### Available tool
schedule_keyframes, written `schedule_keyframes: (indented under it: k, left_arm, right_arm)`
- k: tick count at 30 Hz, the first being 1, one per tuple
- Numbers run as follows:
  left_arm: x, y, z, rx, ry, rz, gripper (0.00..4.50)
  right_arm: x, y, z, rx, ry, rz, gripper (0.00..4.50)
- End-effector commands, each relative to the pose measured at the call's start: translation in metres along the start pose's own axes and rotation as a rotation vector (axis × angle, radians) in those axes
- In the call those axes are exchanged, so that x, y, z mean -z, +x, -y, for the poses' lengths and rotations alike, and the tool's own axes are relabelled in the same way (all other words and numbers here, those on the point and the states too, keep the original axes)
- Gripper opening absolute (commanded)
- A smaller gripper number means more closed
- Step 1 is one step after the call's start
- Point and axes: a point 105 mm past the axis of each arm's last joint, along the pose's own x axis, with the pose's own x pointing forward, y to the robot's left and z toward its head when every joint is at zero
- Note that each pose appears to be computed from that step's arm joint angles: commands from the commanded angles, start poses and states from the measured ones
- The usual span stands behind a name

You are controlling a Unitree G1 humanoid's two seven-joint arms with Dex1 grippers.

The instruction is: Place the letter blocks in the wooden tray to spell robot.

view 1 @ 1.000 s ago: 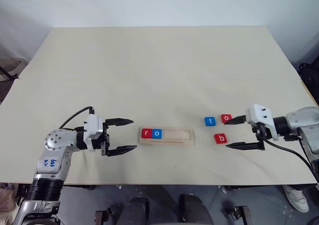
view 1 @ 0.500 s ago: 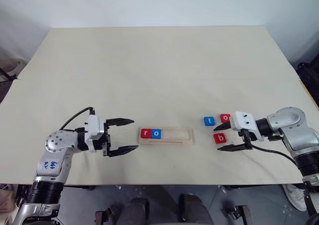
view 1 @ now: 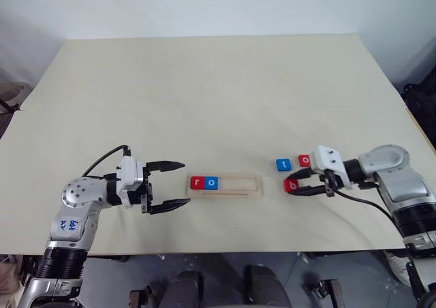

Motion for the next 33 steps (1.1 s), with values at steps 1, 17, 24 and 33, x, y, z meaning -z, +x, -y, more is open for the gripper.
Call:
schedule_keyframes:
  k: [1, 17, 24, 33]
  left_arm:
    - [-0.007, 0.000, -0.003, -0.010, 0.028, 0.011, 4.50]
    - [-0.007, -0.001, 0.000, -0.006, 0.022, 0.009, 4.50]
    - [-0.006, -0.001, 0.002, -0.012, 0.020, 0.010, 4.50]
    - [-0.007, -0.001, 0.001, -0.022, 0.025, 0.010, 4.50]
  right_arm:
    - [-0.052, 0.016, -0.001, -0.007, -0.020, 0.103, 1.48]
    - [-0.077, 0.091, -0.007, -0.003, -0.004, 0.062, 1.48]
    - [-0.080, 0.102, -0.011, -0.022, 0.002, 0.059, 1.48]
    - [-0.079, 0.108, -0.013, -0.029, 0.014, 0.048, 1.48]
